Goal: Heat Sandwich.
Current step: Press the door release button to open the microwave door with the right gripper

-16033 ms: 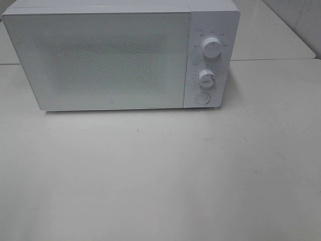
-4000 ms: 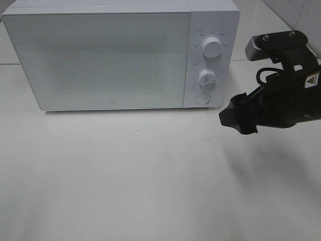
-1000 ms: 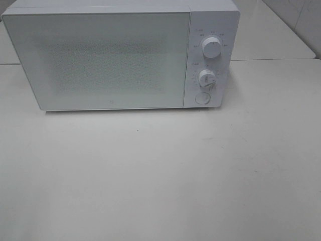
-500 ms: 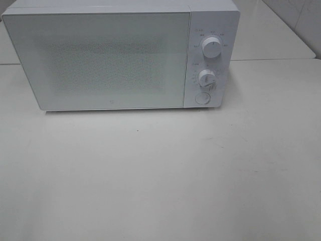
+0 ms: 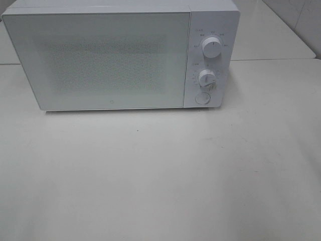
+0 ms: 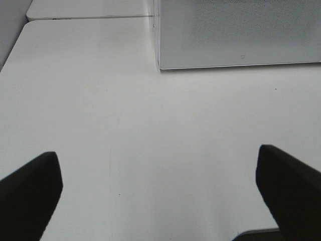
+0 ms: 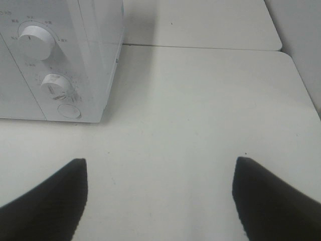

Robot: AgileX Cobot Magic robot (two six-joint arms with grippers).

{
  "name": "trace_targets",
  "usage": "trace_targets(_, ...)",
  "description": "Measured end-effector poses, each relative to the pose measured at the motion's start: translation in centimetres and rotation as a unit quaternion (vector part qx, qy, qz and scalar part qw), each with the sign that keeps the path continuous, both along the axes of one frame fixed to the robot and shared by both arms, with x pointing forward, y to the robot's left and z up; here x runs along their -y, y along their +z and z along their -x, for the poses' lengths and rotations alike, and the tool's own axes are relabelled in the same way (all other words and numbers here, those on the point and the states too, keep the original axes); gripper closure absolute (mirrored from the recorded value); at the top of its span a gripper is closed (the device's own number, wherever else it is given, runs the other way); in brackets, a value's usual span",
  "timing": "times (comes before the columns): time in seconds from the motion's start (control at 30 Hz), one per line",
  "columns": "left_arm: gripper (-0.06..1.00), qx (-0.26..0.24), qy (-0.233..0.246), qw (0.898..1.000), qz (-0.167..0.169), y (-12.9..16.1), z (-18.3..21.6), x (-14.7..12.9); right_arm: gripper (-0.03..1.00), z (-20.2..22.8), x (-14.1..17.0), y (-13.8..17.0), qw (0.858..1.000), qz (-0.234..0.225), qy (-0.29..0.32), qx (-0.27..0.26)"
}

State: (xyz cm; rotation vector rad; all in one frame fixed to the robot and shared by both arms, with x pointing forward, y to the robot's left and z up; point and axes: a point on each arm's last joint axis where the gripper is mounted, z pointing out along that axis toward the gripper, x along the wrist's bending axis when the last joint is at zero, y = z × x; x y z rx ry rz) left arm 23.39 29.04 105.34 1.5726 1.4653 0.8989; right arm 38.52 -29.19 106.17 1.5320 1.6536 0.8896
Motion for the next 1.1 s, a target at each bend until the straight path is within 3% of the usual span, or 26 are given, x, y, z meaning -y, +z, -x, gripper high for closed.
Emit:
trace_targets(0.43,-0.05,0.0,0.0,1.0,0.0,0.0,0.0,0.0,0.2,-5.8,-0.6,-2.4,1.0,-0.006,0.012,0.021)
trace_targets(0.53,-0.05,0.0,0.0,1.0,0.0,0.0,0.0,0.0,0.2,-7.1,-0.9,-3.4,0.998,-0.012,0.02,0.066)
trace_targets(0.87,-0.05,0.0,0.0,1.0,0.0,0.0,0.0,0.0,0.2,-7.7,-1.1,-7.0,0.993,-0.035,-0.007,0.116)
trace_targets(1.1,-0.05,0.0,0.0,1.0,0.0,0.0,0.0,0.0,0.2,-7.8,-4.3,-9.8,0.994,-0.017,0.009,0.112)
